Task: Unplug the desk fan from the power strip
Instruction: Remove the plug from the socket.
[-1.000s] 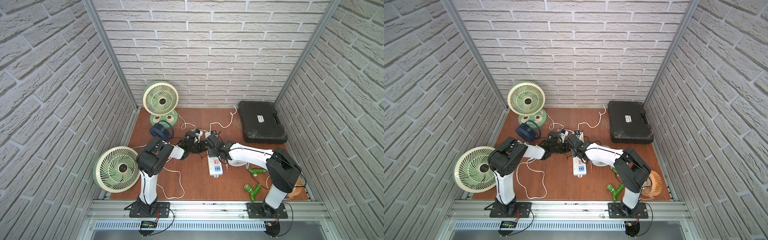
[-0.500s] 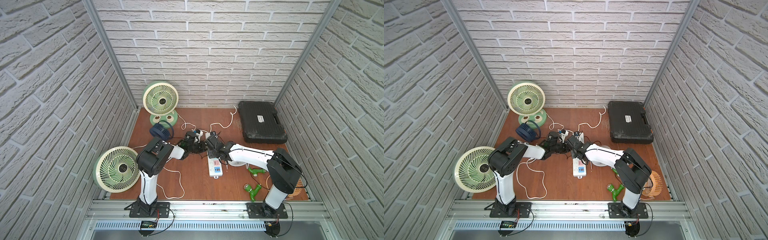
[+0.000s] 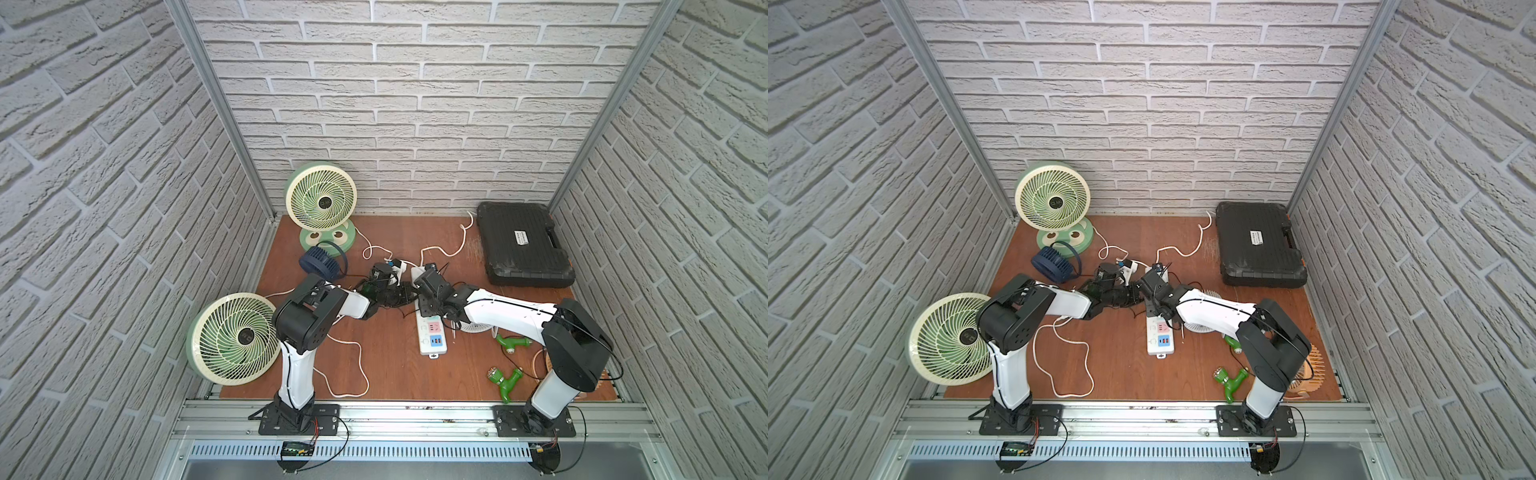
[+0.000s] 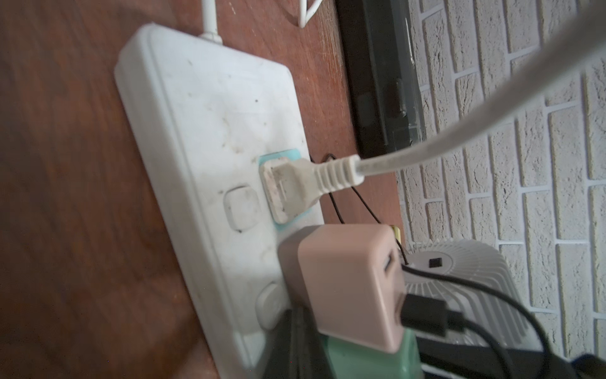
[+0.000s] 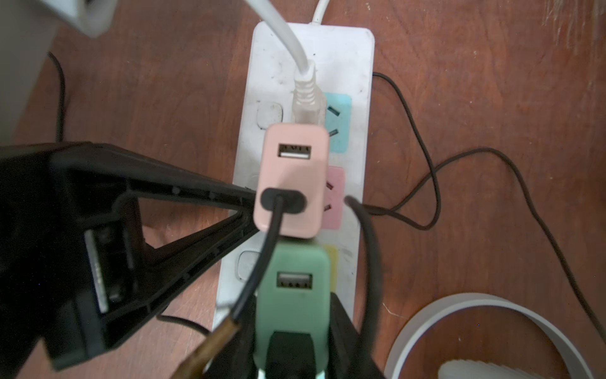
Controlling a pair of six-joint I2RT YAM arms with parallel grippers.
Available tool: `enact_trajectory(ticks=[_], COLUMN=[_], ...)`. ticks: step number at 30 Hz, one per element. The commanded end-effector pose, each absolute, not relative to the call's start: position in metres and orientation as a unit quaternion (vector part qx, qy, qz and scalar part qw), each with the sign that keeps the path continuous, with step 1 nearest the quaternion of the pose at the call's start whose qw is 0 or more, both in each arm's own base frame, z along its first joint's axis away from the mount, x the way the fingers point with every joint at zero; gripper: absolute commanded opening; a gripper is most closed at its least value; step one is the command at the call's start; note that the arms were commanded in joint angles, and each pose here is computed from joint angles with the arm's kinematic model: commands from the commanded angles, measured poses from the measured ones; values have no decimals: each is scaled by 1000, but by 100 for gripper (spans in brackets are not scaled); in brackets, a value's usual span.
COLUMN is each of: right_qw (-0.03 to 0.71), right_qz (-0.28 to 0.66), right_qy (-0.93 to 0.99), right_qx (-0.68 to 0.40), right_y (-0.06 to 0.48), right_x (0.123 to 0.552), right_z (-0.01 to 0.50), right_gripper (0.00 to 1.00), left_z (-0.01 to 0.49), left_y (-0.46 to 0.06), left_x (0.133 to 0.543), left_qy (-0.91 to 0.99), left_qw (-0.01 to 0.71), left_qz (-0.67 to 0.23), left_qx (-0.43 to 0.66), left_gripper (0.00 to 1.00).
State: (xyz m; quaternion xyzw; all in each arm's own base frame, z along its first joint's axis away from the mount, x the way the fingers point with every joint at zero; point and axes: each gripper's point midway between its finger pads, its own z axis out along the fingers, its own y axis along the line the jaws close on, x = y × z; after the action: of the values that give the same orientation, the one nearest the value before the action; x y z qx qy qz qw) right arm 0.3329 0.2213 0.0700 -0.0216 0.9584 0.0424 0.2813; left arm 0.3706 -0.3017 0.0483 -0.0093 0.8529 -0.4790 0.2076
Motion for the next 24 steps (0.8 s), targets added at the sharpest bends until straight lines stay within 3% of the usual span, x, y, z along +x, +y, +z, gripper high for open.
enact_trajectory(ticks=[1,7,13,19,24], right_qw=[314,328,320,338,347], right_qz=[114,14,108,17,70], right_qy=[943,943,941,940,935], right_qx=[-1,-44,-2,-37,-23], right_y=[237,236,235,228,225], right_x=[345,340,345,341,342], right_z=[99,102,103,111,117], right_gripper=[9,10,9,9,9], left_z=[25,23,24,25,27], left_y=[-296,-296,-296,-295,-295], left_x=[361,361,360,360,361], left_qy=[874,875,875,875,873], left_qw=[181,180,180,182,184], left_qz=[-451,-450,-449,-449,-452], left_qx=[-19,-20,-20,-21,-19], left_gripper=[0,0,0,0,0])
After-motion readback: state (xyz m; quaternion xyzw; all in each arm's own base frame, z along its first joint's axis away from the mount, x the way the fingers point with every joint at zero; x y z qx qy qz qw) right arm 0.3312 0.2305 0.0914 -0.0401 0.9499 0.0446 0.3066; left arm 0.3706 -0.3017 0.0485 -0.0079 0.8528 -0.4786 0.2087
